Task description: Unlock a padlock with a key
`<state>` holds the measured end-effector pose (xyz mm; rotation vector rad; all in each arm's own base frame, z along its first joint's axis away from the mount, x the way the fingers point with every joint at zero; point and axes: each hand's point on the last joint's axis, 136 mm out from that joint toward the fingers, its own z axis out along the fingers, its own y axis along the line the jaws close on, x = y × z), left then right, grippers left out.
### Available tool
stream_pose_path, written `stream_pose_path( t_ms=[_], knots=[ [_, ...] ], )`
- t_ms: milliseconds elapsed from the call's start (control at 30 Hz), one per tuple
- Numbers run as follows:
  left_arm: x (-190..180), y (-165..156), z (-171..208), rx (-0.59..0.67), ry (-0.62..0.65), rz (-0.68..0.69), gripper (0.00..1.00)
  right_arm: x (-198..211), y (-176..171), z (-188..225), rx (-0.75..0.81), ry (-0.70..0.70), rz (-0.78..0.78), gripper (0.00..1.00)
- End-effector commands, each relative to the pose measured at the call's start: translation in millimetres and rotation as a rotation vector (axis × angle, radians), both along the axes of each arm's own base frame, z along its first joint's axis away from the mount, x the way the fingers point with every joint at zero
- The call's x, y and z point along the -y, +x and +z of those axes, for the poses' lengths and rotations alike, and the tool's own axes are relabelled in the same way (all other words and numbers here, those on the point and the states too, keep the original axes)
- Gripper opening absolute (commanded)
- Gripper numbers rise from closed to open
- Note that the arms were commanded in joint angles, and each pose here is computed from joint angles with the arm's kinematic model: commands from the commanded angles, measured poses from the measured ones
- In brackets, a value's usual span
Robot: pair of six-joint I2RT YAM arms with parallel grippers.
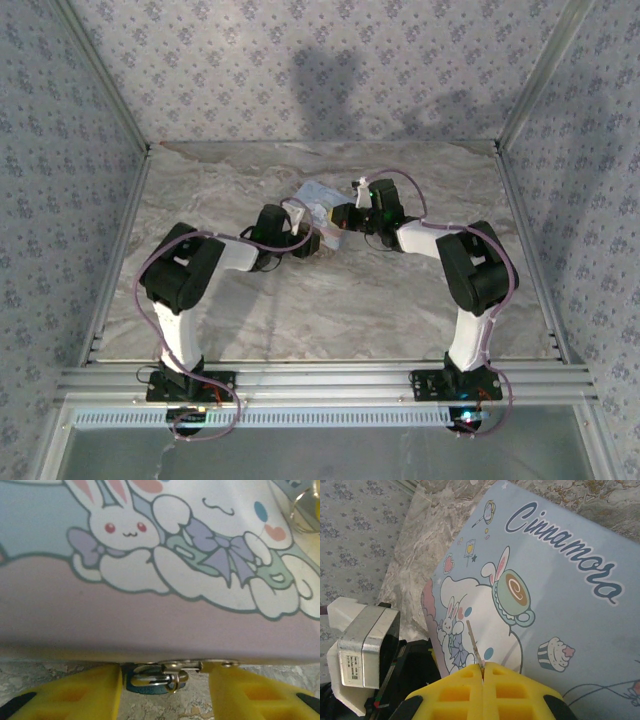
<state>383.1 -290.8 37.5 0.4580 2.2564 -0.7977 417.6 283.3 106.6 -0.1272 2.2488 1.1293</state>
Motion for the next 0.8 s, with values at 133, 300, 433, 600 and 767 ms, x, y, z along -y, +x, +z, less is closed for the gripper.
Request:
stream_pose_path(
  t_ms=[133,300,433,600,767],
  knots=[
    [18.5,-5.6,-0.2,-0.008,-0.016,-0.053,0.4,8.0,-28.1,-42.9,-0.14,-0.087,0.011,0.0],
    [18.9,-4.8,0.9,-0.006,-0.018,-0.052,0.32,7.2,-29.0,-41.5,-0.138,-0.086,0.013,0.0],
    [17.5,-4.7,1.6,-0.005,-0.018,-0.043,0.26,7.0,-28.8,-38.4,-0.128,-0.084,0.011,0.0],
    [16.0,-5.4,7.7,0.0,-0.032,-0.03,0.22,6.2,-27.7,-30.8,-0.109,-0.077,0.013,0.0],
    [15.6,-10.3,22.4,-0.007,-0.07,-0.022,0.22,6.4,-25.5,-7.2,-0.029,-0.069,0.021,0.0]
  ],
)
